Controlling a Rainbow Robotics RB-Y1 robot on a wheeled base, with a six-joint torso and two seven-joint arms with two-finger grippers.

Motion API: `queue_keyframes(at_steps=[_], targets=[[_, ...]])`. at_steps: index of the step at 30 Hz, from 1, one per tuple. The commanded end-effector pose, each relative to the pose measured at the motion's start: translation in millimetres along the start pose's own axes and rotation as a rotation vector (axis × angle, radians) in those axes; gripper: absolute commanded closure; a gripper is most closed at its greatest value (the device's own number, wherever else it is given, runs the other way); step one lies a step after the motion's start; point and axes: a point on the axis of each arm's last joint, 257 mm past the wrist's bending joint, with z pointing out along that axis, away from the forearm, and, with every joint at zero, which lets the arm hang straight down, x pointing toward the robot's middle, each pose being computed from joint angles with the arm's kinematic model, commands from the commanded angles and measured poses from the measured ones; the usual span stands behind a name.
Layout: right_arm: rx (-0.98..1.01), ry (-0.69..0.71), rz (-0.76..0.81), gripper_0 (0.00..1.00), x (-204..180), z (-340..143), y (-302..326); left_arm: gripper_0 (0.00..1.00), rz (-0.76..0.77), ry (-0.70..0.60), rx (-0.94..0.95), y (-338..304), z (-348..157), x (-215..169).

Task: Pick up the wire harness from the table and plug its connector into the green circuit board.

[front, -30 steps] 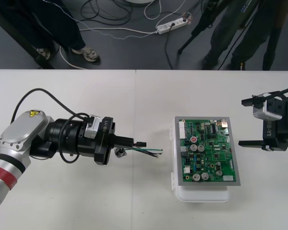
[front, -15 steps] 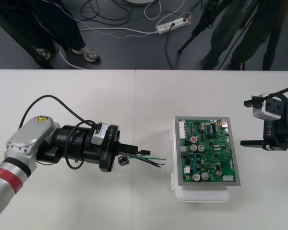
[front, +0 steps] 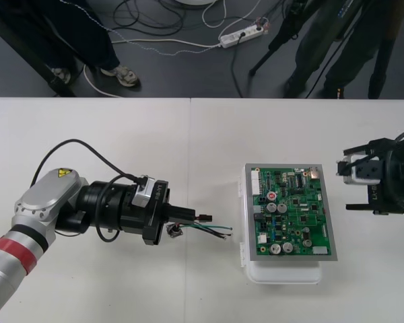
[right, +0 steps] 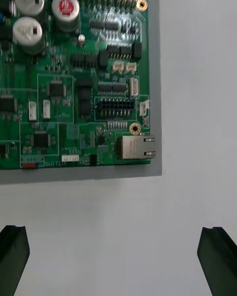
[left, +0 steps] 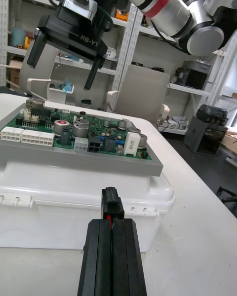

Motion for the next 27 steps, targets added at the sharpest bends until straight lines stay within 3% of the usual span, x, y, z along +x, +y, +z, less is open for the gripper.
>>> queue_keyframes(at_steps=[1, 15, 27], targets=[[-0.03, 0.103, -0.104, 0.0, 18.6, 5.5, 4.1, 1.0, 0.121, -0.019, 0.066, -3.2, 16.3, -14.3], [-0.117, 0.144, -0.075, 0.0, 42.7, 27.8, 28.6, 1.0, 0.184, -0.011, 0.06, 2.1, 23.3, -13.8], [-0.156, 0.168, -0.071, 0.0, 39.5, 42.9, 44.6, 1.0, 0.191, -0.019, 0.032, 9.5, 33.7, -14.2]])
